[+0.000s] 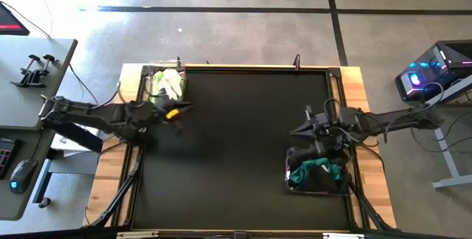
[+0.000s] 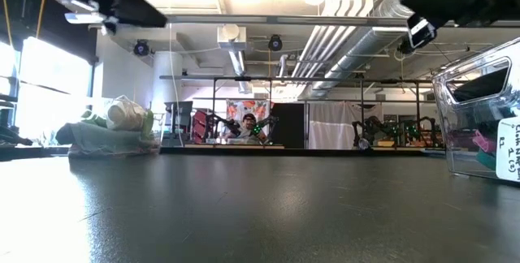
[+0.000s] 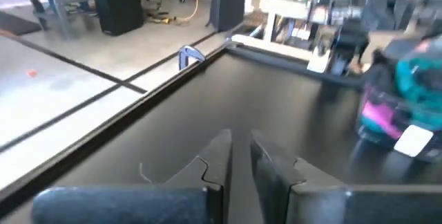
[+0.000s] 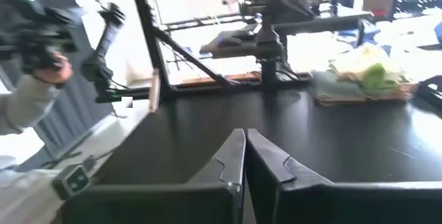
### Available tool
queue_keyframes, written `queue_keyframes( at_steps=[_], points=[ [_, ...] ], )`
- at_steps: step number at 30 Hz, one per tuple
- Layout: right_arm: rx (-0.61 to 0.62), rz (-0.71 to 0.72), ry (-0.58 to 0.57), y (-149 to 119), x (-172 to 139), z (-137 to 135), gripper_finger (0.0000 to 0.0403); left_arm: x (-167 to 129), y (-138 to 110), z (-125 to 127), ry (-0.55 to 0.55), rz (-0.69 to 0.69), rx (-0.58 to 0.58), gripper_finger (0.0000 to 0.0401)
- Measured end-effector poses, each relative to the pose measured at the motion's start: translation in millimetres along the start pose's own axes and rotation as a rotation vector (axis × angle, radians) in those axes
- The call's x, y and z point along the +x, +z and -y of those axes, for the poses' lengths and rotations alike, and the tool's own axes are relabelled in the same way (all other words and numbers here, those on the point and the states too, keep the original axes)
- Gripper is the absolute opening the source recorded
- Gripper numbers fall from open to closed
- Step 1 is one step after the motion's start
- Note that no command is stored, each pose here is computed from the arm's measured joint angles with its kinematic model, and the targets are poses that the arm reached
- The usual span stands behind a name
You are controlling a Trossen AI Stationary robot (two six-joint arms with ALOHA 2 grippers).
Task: Sort towels by color in basket
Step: Return to Home Position
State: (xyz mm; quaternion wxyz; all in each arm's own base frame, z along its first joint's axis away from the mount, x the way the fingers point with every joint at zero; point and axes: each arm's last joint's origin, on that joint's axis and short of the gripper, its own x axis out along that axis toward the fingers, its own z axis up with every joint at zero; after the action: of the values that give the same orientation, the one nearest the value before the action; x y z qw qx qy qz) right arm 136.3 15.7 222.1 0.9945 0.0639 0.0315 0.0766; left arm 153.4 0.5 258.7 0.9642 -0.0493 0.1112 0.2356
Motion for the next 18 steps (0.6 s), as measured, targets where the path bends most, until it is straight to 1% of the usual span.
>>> queue_keyframes(
  at_steps=[2, 4, 7, 9, 11, 14, 18],
  points=[
    [-0.001, 0.013, 0.022, -4, -5, -2, 0.0005, -10, -7, -7, -0.025, 0.030, -0.051, 0.0032],
    [0.000, 0.020, 0.041, -9, -10, -4, 0.0006, -20, -13, -13, -0.043, 0.055, -0.075, 0.0023],
    [0.000, 0.041, 0.065, -18, -16, -6, 0.0002, -34, -17, -22, -0.055, 0.104, -0.113, 0.0010],
    [0.018, 0.060, 0.055, -23, -20, -6, 0.0002, -44, -17, -29, -0.061, 0.131, -0.130, 0.0003],
    [0.028, 0.069, 0.046, -29, -22, -5, 0.0003, -52, -17, -34, -0.066, 0.153, -0.144, 0.0001],
    [0.029, 0.080, 0.064, -39, -25, -6, 0.0001, -64, -19, -42, -0.078, 0.189, -0.167, 0.0001],
    [0.031, 0.097, 0.093, -51, -26, -7, 0.0001, -76, -24, -49, -0.130, 0.196, -0.203, 0.0000]
  ],
)
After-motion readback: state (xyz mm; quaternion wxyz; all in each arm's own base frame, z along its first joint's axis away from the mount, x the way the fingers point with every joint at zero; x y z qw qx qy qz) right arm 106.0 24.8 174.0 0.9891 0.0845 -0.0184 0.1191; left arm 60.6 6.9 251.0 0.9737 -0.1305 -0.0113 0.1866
